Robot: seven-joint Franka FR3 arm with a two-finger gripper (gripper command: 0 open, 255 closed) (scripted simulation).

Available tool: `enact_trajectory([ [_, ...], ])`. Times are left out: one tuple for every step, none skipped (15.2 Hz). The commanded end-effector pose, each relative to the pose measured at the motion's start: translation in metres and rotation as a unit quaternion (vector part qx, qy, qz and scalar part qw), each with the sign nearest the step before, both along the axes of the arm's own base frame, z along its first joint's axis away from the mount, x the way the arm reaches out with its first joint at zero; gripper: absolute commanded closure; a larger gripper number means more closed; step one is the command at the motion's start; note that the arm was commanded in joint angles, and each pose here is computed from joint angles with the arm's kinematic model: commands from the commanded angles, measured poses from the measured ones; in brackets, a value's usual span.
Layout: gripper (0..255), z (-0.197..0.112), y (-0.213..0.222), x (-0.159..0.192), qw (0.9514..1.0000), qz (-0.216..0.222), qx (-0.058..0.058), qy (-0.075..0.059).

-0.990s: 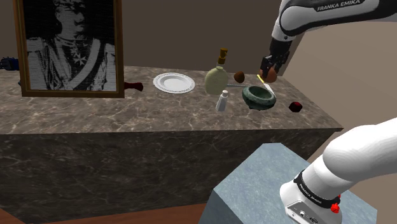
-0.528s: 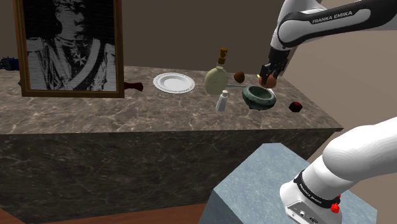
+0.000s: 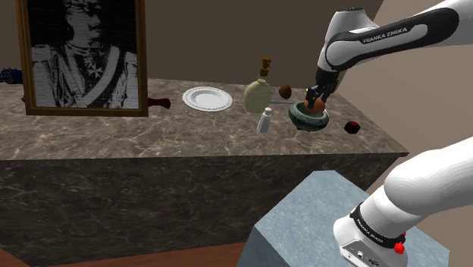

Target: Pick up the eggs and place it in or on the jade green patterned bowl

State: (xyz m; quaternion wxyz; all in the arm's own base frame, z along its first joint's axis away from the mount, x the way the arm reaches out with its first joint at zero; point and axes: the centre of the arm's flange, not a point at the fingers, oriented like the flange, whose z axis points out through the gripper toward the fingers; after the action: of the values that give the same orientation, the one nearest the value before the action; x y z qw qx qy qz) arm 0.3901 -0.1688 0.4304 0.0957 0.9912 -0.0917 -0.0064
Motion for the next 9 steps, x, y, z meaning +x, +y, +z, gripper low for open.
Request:
enact_trajectory([
  [255, -0.0023, -0.0003, -0.0004, 1.0, 0.0, 0.0, 0.0],
  [255, -0.0023, -0.0003, -0.0004, 1.0, 0.0, 0.0, 0.0],
  [255, -0.0023, -0.0003, -0.0004, 1.0, 0.0, 0.0, 0.0],
  [255, -0.0023, -0.0003, -0.0004, 1.0, 0.0, 0.0, 0.0],
  [255, -0.0023, -0.0003, -0.0004, 1.0, 0.0, 0.0, 0.0],
  [255, -0.0023, -0.0003, -0.0004, 1.0, 0.0, 0.0, 0.0],
  [0, -0.0023, -0.0003, -0.0004, 1.0, 0.0, 0.0, 0.0],
  [0, -0.0024, -0.0003, -0.0004, 1.0, 0.0, 0.0, 0.0],
  [0, -0.0024, -0.0003, -0.0004, 1.0, 0.0, 0.0, 0.0],
])
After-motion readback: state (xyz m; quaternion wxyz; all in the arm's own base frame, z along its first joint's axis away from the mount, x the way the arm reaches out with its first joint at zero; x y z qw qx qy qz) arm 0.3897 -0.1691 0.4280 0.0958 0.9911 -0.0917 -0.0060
